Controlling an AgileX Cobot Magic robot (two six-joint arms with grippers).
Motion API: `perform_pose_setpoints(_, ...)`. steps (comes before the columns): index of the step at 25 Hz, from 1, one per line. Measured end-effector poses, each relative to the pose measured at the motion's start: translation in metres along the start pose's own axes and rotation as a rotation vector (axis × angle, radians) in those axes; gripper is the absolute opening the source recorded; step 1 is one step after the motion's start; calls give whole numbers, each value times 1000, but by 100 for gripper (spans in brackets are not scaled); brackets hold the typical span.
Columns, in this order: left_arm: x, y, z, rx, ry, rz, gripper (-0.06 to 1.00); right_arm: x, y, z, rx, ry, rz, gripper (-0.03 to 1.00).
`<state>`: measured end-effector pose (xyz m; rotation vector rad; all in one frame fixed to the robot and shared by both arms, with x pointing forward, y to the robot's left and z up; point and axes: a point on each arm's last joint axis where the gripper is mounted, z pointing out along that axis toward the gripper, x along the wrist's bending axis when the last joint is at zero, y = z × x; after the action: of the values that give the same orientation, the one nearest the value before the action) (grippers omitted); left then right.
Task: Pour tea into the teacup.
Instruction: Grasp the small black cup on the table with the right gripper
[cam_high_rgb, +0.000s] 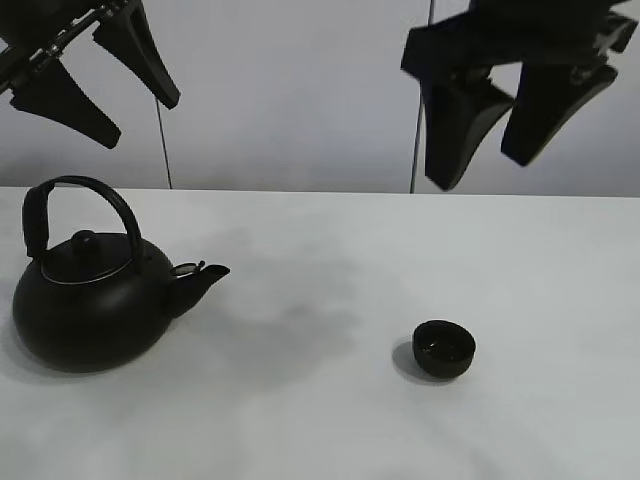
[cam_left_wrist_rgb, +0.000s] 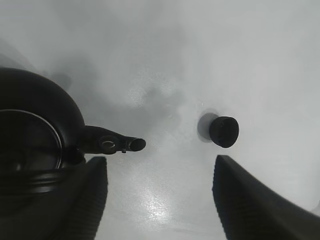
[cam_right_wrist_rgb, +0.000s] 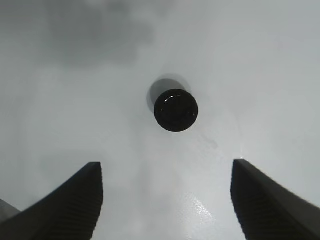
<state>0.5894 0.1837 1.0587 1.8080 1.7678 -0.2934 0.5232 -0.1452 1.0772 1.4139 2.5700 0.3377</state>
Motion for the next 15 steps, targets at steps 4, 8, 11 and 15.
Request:
perform_pose_setpoints(4,0,0,0,0,0,0,45,2,8,39,93,12,77,49)
perform_pose_setpoints(8,0,0,0,0,0,0,45,5,13,76,150,38,116,49)
perform_pose_setpoints(11,0,0,0,0,0,0,45,6,15,97,187,38,118,49)
perform_pose_setpoints(15,0,0,0,0,0,0,45,4,14,114,221,14,100,50)
